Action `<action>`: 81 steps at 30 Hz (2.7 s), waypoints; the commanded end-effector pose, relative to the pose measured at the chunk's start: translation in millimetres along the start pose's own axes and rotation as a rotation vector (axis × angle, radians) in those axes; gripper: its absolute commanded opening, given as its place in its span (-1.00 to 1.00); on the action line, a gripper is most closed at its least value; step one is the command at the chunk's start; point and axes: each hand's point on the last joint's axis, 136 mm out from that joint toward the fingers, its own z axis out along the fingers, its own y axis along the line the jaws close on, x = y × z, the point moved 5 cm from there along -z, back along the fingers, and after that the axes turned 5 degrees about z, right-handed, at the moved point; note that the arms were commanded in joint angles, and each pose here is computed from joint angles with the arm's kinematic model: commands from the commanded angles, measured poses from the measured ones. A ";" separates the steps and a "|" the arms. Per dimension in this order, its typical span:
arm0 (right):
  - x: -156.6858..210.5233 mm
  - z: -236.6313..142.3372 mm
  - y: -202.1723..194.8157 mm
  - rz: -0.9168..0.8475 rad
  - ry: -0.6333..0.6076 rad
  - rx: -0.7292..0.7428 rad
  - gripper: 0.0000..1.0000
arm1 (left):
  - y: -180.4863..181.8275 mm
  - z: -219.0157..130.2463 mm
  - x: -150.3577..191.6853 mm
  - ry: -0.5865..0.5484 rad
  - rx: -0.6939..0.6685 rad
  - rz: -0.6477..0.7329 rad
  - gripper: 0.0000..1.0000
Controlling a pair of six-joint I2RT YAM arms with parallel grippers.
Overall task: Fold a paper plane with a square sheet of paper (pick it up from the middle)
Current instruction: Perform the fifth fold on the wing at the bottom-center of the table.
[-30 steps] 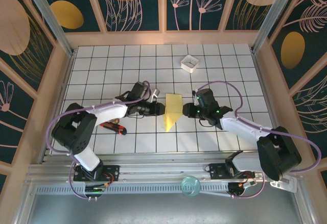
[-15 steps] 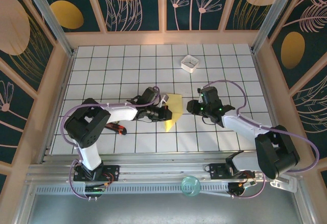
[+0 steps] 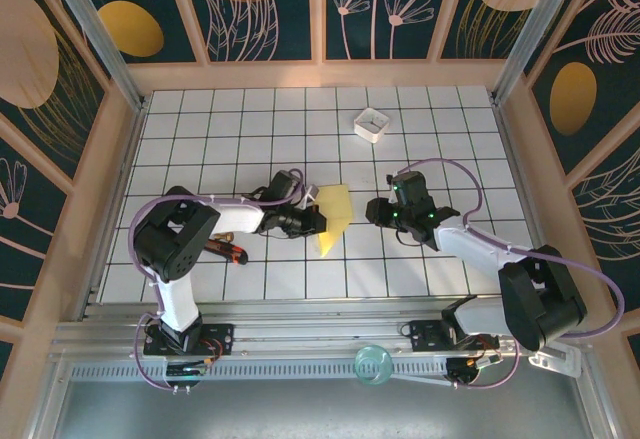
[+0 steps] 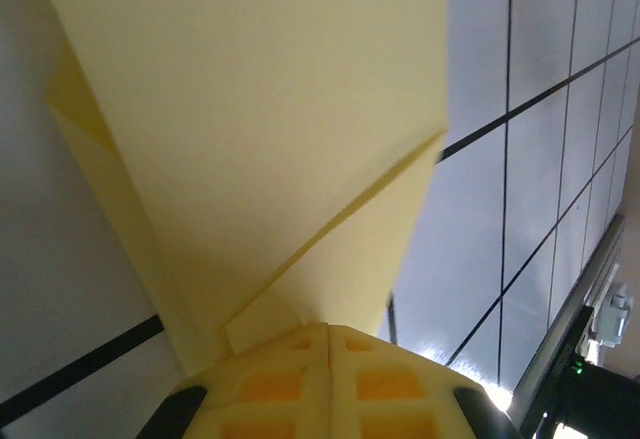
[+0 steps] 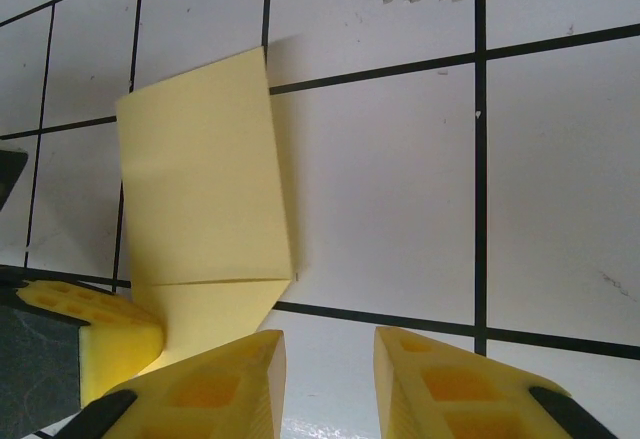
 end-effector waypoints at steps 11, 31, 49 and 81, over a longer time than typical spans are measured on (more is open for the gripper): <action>10.1 9.4 14.6 0.036 0.071 -0.123 -0.35 | 21.7 6.2 17.0 0.065 0.072 -0.030 -0.99; 37.3 51.3 21.8 0.065 0.268 -0.261 -0.25 | 27.0 4.3 33.9 0.190 0.044 0.070 -0.99; 38.1 63.0 21.5 0.083 0.277 -0.291 -0.61 | 24.3 2.7 31.0 0.185 0.037 0.078 -0.98; 53.4 36.8 45.8 0.450 0.309 -0.241 -1.00 | -39.0 -47.5 55.6 -0.297 -0.208 0.628 -0.02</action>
